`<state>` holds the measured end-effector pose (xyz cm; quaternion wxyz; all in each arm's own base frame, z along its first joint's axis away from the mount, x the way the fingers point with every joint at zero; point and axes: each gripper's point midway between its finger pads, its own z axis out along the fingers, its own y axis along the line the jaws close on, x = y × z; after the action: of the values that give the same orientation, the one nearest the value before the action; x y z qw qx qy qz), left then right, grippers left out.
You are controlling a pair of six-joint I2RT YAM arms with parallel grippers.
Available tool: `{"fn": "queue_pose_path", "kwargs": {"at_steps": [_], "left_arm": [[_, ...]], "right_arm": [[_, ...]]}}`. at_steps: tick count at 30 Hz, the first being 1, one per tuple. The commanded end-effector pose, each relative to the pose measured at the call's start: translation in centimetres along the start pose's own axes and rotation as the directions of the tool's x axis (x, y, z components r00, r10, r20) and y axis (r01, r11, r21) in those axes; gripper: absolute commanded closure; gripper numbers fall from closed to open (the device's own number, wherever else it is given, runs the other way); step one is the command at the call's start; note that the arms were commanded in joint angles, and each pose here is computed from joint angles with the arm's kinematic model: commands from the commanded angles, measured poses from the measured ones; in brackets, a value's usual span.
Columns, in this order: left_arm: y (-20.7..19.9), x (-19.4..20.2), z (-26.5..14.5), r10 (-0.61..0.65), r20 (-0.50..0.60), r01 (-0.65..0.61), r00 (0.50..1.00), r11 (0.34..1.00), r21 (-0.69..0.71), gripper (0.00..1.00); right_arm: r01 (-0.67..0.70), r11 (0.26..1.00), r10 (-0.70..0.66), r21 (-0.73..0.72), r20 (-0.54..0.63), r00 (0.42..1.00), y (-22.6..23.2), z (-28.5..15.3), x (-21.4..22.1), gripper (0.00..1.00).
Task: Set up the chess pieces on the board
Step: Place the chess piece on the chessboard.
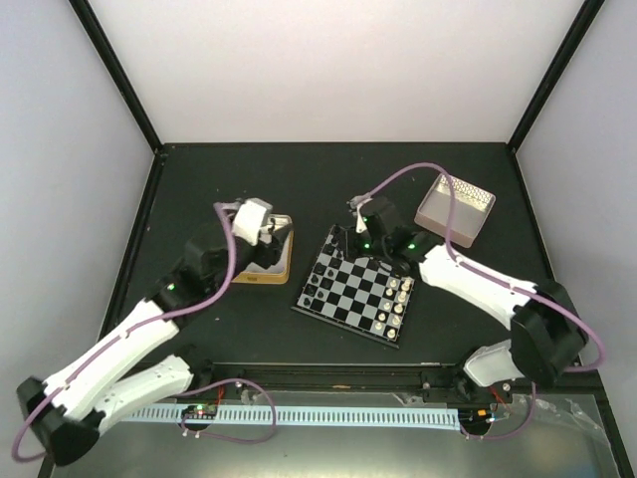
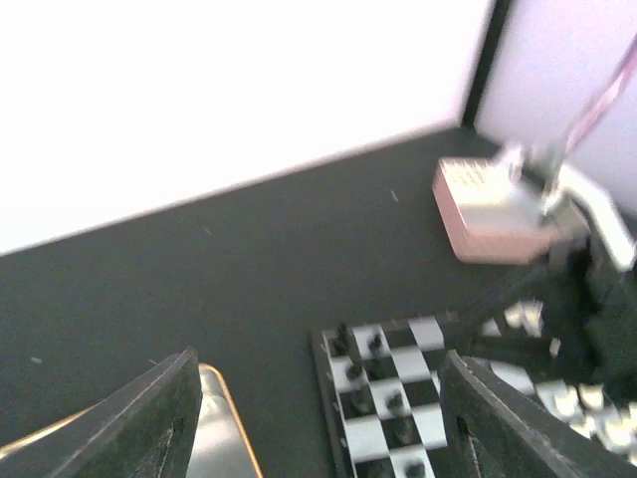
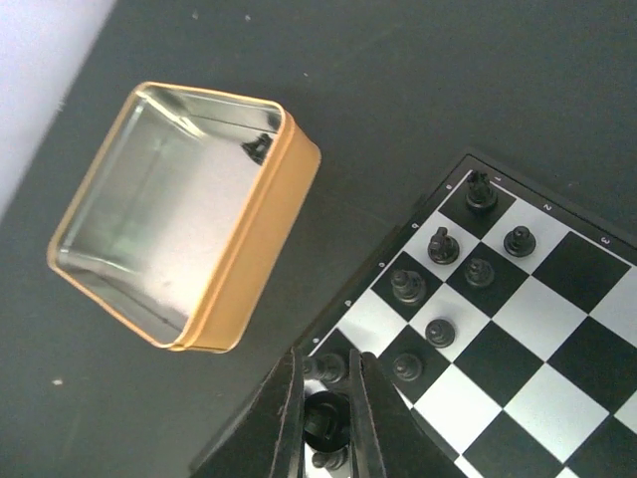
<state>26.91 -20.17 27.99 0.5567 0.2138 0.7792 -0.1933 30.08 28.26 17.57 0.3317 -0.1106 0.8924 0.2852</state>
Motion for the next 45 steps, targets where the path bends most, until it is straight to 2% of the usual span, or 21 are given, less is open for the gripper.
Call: {"fn": "queue_pose_path", "kwargs": {"at_steps": [1,5,8,22,30,45], "left_arm": [[4.3,-3.9,-4.6,-0.056,0.230,0.107,0.972,0.970,-0.217,0.29],[5.0,-5.0,-7.6,-0.037,0.323,0.118,0.946,0.965,-0.234,0.22],[5.2,-5.1,-8.7,-0.032,0.346,0.121,0.938,0.963,-0.240,0.20],[5.5,-3.6,-8.5,0.007,0.284,0.073,0.959,0.960,-0.270,0.18],[5.5,-3.2,-8.3,0.009,0.273,0.068,0.962,0.960,-0.271,0.18],[5.4,-2.7,-7.7,0.007,0.253,0.064,0.967,0.961,-0.269,0.17]], "right_arm": [[0.095,0.994,-0.100,0.062,0.079,0.992,0.8,1.7,-2.1,0.99],[0.148,0.987,-0.151,0.067,0.044,0.988,1.8,3.6,-0.9,0.99],[0.168,0.983,-0.170,0.076,0.029,0.985,2.1,4.9,-0.2,0.99],[0.200,0.971,-0.201,0.133,-0.009,0.980,1.4,7.7,2.0,0.99],[0.201,0.972,-0.198,0.124,-0.033,0.980,1.2,8.8,3.0,0.99],[0.209,0.956,-0.201,0.206,-0.062,0.978,-0.8,10.6,4.1,0.99]]}}
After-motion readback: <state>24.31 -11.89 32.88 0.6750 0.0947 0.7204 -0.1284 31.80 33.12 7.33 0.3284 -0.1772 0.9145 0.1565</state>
